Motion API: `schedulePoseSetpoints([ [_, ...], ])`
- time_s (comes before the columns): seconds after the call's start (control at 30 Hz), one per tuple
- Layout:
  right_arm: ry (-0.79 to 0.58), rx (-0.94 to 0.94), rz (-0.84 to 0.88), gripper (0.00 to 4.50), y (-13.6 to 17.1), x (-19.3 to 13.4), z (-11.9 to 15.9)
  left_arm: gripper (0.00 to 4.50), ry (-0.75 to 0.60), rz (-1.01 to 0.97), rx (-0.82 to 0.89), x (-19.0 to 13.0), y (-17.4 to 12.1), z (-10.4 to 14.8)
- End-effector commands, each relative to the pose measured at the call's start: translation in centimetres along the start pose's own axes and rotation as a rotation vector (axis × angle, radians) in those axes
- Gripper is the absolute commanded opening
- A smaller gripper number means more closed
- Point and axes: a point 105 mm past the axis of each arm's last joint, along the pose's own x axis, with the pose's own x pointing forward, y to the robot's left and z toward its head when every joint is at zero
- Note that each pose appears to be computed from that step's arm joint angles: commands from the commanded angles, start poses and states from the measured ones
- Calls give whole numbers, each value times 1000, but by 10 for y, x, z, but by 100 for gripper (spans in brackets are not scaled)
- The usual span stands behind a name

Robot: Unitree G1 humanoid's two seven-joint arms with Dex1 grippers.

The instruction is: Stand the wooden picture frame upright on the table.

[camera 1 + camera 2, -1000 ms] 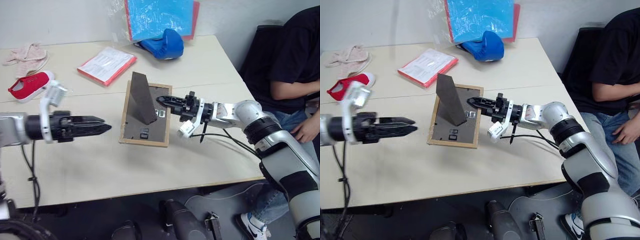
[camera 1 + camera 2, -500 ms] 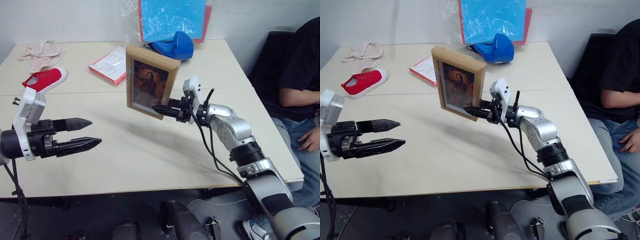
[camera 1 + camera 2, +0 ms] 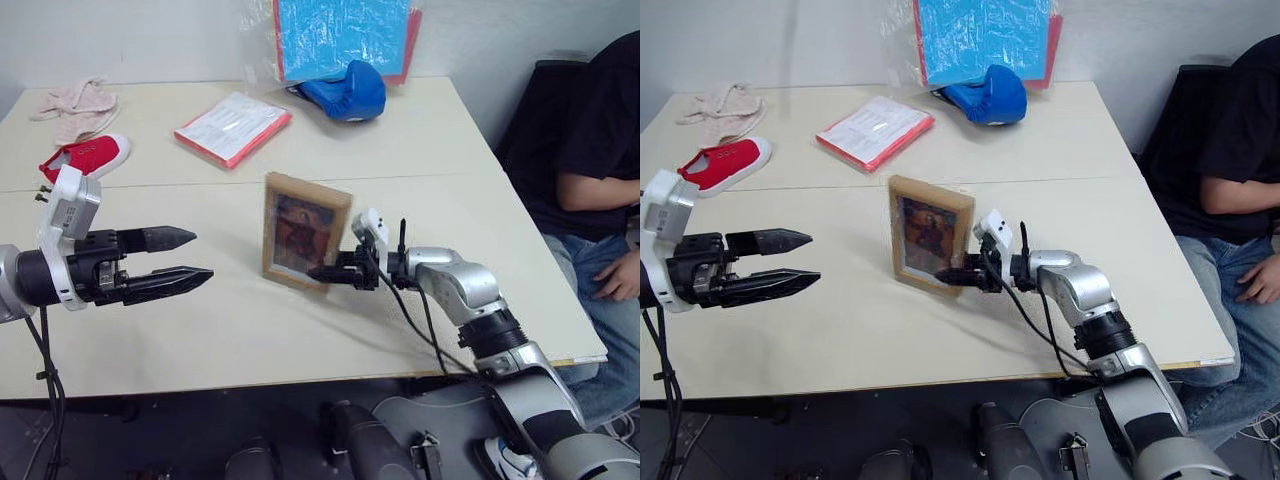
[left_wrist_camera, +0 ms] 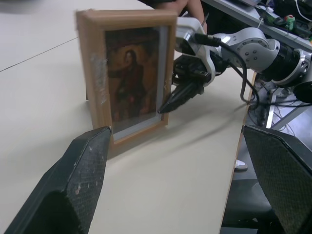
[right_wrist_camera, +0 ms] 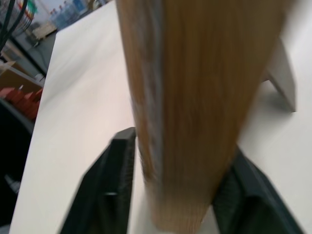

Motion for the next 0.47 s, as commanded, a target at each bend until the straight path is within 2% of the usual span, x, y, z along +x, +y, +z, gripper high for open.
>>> schedulePoseSetpoints([
  [0.03, 17, -89, 8, 321, 7, -19, 20, 450, 8, -23, 58, 1, -3, 7],
  [0.07, 37, -141, -3, 348, 8, -29, 24, 450, 9, -26, 63, 1, -2, 7],
  [0.17, 120, -264, 17, 348, 19, -76, 43, 450, -15, -44, 83, 0, -3, 14],
  [0.33, 224, -270, 10, 348, 38, -157, 66, 450, -24, -45, 156, -7, -2, 29],
  [0.47, 138, -203, 0, 348, 51, -179, 87, 450, -47, -73, 194, -10, -5, 43],
])
